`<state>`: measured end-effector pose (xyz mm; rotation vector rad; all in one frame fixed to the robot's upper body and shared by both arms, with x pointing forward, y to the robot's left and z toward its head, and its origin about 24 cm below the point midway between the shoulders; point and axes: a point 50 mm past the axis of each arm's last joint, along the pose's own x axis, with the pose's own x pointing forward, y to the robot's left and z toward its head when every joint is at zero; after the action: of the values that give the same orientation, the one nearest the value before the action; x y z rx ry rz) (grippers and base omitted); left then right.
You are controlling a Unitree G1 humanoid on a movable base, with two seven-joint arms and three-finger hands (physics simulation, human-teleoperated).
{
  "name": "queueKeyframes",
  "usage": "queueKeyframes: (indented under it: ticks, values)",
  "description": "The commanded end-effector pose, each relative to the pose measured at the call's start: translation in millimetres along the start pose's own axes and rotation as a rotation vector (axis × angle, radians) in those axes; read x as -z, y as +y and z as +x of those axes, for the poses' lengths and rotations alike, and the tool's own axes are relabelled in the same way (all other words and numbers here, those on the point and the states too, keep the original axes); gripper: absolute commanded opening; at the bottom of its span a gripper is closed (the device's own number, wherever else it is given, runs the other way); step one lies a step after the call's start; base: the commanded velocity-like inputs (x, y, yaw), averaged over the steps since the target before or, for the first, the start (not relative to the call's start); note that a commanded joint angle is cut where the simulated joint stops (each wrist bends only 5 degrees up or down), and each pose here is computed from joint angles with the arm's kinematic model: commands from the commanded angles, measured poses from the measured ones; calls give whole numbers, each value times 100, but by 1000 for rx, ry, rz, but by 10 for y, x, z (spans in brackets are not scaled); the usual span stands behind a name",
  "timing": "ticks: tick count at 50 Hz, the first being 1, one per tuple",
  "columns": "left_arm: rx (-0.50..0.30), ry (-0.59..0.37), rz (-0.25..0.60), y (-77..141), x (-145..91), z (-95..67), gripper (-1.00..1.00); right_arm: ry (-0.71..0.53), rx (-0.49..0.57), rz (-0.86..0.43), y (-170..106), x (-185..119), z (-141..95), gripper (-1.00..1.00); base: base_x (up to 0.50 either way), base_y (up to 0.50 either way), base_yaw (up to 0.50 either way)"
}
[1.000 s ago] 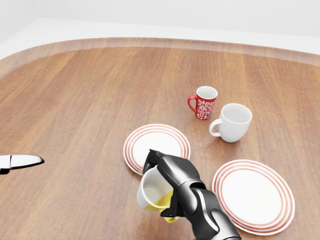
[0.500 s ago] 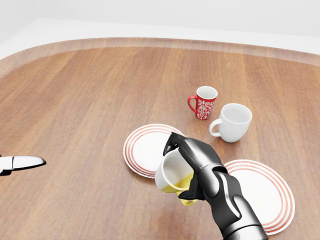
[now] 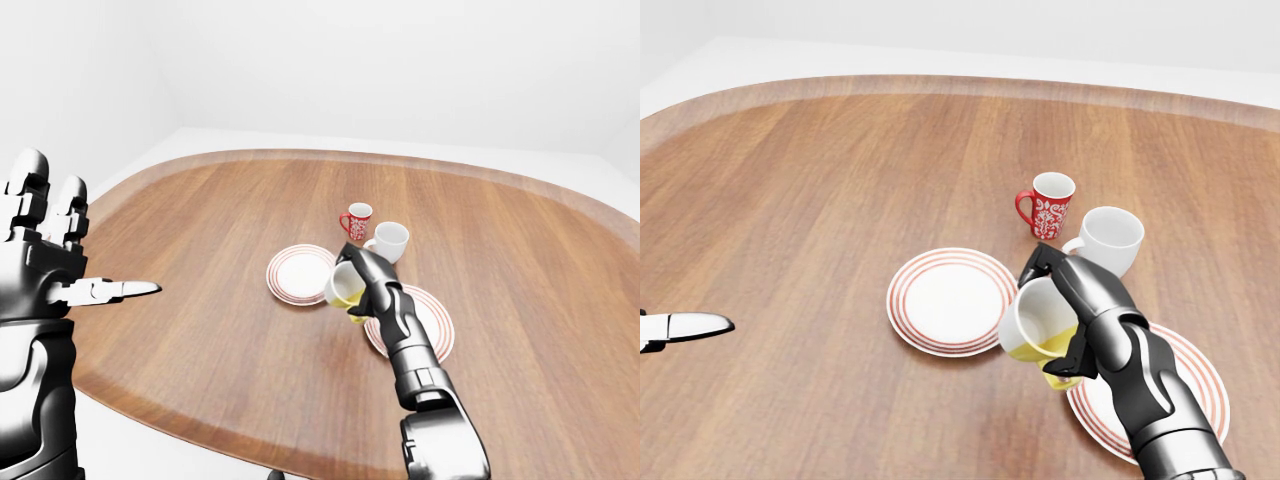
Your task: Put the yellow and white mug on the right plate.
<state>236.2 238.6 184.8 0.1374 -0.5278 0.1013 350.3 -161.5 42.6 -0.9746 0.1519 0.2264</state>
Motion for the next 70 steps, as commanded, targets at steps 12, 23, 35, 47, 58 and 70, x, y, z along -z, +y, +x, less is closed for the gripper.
queueKeyframes:
  ticks: [12, 23, 35, 47, 58, 70]
  values:
    - [2, -3, 1, -4, -8, 0, 97, 64, 74, -17, -289, 265, -14, -100, 0, 0, 0]
    - [11, -9, 4, -31, -24, -11, 97, 129, 113, -14, -441, 515, -87, -100, 0, 0, 0]
    - [18, -11, 7, -49, -33, -25, 97, 179, 139, -18, -535, 687, -160, -100, 0, 0, 0]
    - [24, -11, 7, -66, -34, -32, 97, 258, 164, -32, -640, 914, -246, -100, 0, 0, 0]
    - [27, -2, 9, -73, -12, -32, 97, 331, 189, -22, -704, 1099, -316, -100, 0, 0, 0]
    - [28, 1, 9, -79, -7, -40, 97, 435, 199, -23, -677, 1322, -407, -100, 0, 0, 0]
